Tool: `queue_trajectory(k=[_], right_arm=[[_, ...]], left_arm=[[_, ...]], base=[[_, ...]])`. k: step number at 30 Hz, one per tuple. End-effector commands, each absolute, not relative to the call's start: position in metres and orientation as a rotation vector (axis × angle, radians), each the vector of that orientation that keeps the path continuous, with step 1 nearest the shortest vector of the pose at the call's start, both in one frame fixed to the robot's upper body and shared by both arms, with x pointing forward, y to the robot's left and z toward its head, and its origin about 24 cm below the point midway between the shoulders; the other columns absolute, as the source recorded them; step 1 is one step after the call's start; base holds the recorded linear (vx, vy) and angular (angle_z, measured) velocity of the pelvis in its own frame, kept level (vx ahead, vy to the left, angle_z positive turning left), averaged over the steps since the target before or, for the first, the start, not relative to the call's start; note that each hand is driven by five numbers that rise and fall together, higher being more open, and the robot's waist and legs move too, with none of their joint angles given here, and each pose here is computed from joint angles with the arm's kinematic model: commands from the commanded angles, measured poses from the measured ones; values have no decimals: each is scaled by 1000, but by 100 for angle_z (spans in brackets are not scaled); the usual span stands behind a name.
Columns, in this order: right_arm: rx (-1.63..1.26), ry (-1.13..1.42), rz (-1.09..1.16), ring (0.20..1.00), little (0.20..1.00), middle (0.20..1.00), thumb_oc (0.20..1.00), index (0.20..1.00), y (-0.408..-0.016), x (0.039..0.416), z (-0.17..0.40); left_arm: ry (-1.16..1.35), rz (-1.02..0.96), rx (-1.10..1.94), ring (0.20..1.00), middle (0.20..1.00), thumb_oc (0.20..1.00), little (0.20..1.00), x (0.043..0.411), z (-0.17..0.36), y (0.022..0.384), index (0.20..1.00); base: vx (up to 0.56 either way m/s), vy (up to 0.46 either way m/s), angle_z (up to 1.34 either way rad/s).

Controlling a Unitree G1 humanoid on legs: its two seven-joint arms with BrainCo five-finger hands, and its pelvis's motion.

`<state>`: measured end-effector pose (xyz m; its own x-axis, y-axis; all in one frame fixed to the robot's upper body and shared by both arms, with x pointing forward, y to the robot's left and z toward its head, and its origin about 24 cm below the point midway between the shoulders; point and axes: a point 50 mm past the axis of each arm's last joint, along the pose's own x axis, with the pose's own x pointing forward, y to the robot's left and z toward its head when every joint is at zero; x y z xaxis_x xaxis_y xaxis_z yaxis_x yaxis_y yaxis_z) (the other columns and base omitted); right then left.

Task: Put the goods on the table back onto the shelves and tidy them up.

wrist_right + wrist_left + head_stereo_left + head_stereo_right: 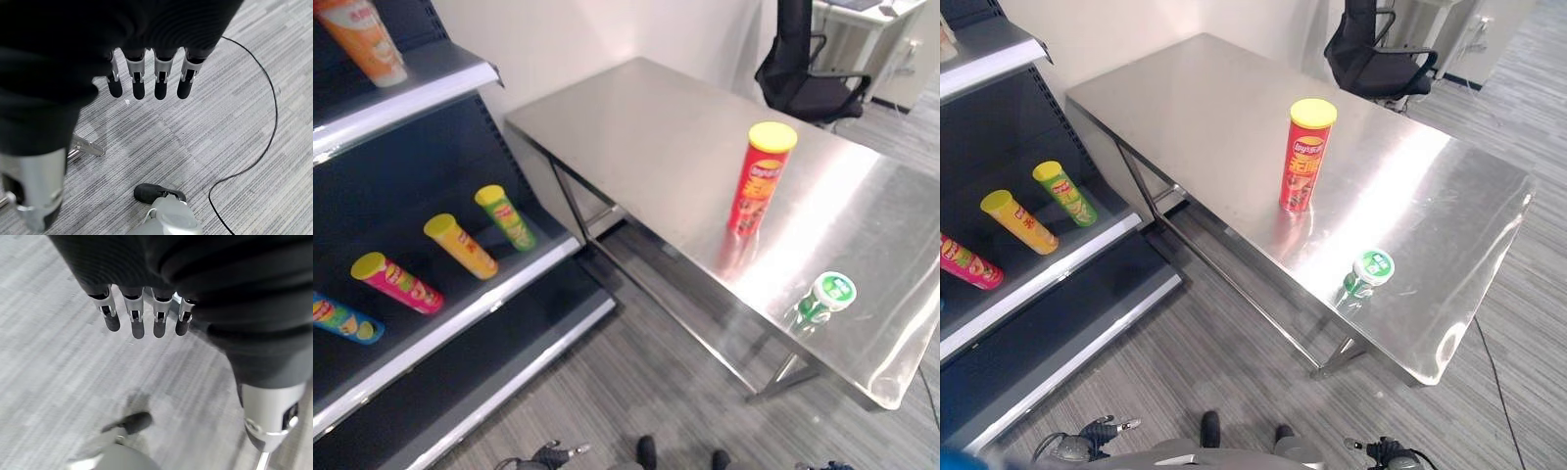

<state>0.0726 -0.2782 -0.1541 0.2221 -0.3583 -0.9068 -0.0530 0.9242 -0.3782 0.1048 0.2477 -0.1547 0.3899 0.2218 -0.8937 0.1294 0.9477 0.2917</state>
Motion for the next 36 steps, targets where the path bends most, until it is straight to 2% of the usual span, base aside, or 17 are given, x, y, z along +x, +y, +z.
queue_trajectory(k=[1, 8, 10, 11, 13, 16, 17, 18, 19, 22, 25, 26, 29, 31, 33, 34, 36], right_arm=[[-372, 1288, -244, 1000, 1000, 1000, 1000, 1000, -288, 88, -147], [-353, 1288, -307, 1000, 1000, 1000, 1000, 1000, -296, 83, -145], [-305, 1276, -457, 1000, 1000, 1000, 1000, 1000, -320, 74, -136], [-296, 1248, -630, 1000, 1000, 1000, 1000, 1000, -359, 60, -117], [-291, 1178, -778, 1000, 1000, 1000, 1000, 1000, -393, 53, -94], [-384, 898, -1020, 1000, 1000, 1000, 1000, 1000, -460, 60, -23], [-446, 766, -1038, 1000, 1000, 1000, 1000, 1000, -474, 79, 6], [-541, 507, -1025, 1000, 1000, 1000, 1000, 1000, -481, 105, 57], [-563, 404, -1030, 1000, 1000, 1000, 1000, 1000, -484, 115, 78], [-637, 138, -903, 1000, 1000, 1000, 1000, 1000, -470, 154, 130], [-790, -84, -624, 1000, 1000, 1000, 1000, 1000, -428, 198, 181], [-873, -170, -443, 1000, 1000, 1000, 1000, 1000, -398, 214, 201], [-901, -208, -347, 1000, 1000, 1000, 1000, 1000, -382, 222, 206], [-936, -232, -102, 1000, 1000, 1000, 1000, 1000, -343, 236, 204], [-936, -232, -100, 1000, 1000, 1000, 1000, 1000, -343, 236, 204], [-970, -205, 6, 1000, 1000, 1000, 1000, 1000, -328, 243, 195], [-987, -185, 71, 1000, 1000, 1000, 1000, 1000, -318, 247, 187]], left_arm=[[1084, 1, 384, 1000, 1000, 1000, 1000, 136, -147, 240, 1000], [1108, -20, 388, 1000, 1000, 1000, 1000, 129, -151, 234, 1000], [1108, 6, 386, 1000, 1000, 1000, 1000, 128, -150, 241, 1000], [1106, 11, 397, 1000, 1000, 1000, 1000, 128, -147, 249, 1000], [1105, 14, 399, 1000, 1000, 1000, 1000, 127, -147, 251, 1000], [1126, 22, 375, 1000, 1000, 1000, 1000, 118, -150, 249, 1000], [1134, 28, 366, 1000, 1000, 1000, 1000, 115, -151, 249, 1000], [1136, 37, 346, 1000, 1000, 1000, 1000, 113, -152, 246, 1000], [1137, 41, 343, 1000, 1000, 1000, 1000, 112, -153, 246, 1000], [1124, 22, 344, 1000, 1000, 1000, 1000, 113, -153, 243, 1000], [1100, 0, 344, 1000, 1000, 1000, 1000, 115, -151, 243, 1000], [1088, -18, 348, 1000, 1000, 1000, 1000, 115, -150, 243, 1000], [1084, -26, 347, 1000, 1000, 1000, 1000, 116, -150, 242, 1000], [1089, -51, 343, 1000, 1000, 1000, 1000, 112, -151, 240, 1000], [1089, -50, 342, 1000, 1000, 1000, 1000, 112, -151, 241, 1000], [1100, -59, 340, 1000, 1000, 1000, 1000, 109, -152, 239, 1000], [1104, -70, 343, 1000, 1000, 1000, 1000, 108, -153, 237, 1000]], base=[[22, -13, 4], [39, -11, 2], [104, -1, 0], [96, 13, 0], [58, 24, 3], [58, 56, 0], [43, 61, -10], [27, 53, -10], [23, 48, -13], [-4, 21, -12], [-1, 18, -11], [1, 15, -16], [0, 8, -1], [8, 8, 4], [3, 3, 3], [-1, -4, 7], [4, -6, 5]])
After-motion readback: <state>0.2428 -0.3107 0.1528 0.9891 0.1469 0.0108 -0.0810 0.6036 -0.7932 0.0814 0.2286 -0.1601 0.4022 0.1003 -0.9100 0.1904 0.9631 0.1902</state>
